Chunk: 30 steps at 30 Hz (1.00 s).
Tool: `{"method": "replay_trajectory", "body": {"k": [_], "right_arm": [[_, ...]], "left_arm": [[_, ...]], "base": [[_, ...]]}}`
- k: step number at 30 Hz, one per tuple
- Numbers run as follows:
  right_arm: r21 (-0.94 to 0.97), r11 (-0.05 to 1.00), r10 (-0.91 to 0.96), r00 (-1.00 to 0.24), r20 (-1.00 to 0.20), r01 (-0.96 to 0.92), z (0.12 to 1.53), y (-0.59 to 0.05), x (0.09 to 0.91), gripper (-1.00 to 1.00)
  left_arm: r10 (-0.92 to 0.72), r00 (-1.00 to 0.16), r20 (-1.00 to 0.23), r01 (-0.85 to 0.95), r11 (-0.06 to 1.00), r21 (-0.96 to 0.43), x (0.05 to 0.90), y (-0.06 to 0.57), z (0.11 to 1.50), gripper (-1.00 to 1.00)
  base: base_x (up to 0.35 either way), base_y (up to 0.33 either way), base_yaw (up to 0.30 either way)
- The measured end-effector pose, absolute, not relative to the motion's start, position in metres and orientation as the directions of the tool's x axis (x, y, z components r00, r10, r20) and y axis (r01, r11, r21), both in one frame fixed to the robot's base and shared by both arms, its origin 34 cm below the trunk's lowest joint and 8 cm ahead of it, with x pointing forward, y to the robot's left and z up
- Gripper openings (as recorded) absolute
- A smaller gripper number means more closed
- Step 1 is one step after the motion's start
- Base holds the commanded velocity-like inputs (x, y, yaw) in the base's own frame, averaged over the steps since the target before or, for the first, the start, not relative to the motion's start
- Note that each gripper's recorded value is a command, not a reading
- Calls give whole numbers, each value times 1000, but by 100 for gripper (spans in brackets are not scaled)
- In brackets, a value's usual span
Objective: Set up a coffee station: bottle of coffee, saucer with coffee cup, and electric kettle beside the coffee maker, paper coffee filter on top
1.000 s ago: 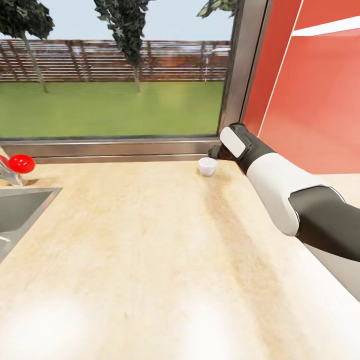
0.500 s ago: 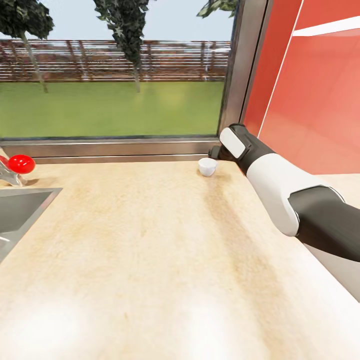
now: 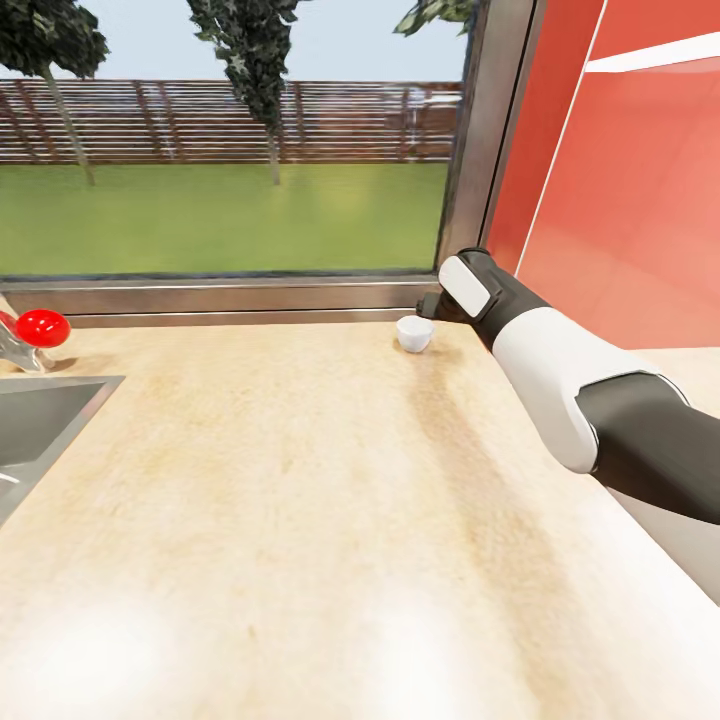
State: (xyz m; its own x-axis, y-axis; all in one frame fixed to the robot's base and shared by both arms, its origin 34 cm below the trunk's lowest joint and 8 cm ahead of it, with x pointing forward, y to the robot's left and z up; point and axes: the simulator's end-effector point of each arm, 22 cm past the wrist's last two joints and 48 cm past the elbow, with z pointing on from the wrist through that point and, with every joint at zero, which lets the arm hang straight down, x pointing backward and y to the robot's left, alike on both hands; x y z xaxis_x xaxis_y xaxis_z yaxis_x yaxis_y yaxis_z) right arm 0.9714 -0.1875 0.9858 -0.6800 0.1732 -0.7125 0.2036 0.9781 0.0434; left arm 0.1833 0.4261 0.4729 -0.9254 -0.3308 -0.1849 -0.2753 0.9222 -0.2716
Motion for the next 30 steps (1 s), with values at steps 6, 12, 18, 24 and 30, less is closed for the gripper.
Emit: {"method": "replay_trajectory", "body": {"k": [6,12,18,24,30], "right_arm": [[42,978,173,-681,-711,204,985,-188,971,100],[42,978,173,-683,-709,205,984,-188,971,100],[41,978,173,-685,-707,205,982,-188,971,100],[40,978,173,-691,-702,205,975,-188,972,100],[39,978,173,-697,-696,205,968,-188,974,100]], "left_arm": [[-331,-925,-185,-275,922,-272,183,426,473,100],[-331,-925,-185,-275,922,-272,183,426,473,100],[-331,-926,-183,-276,922,-271,183,426,473,100],[-331,-927,-176,-278,922,-269,180,426,472,100],[-331,-929,-169,-280,922,-267,177,426,472,100]], "base": [[0,0,0],[0,0,0],[0,0,0],[0,0,0],[0,0,0]]}}
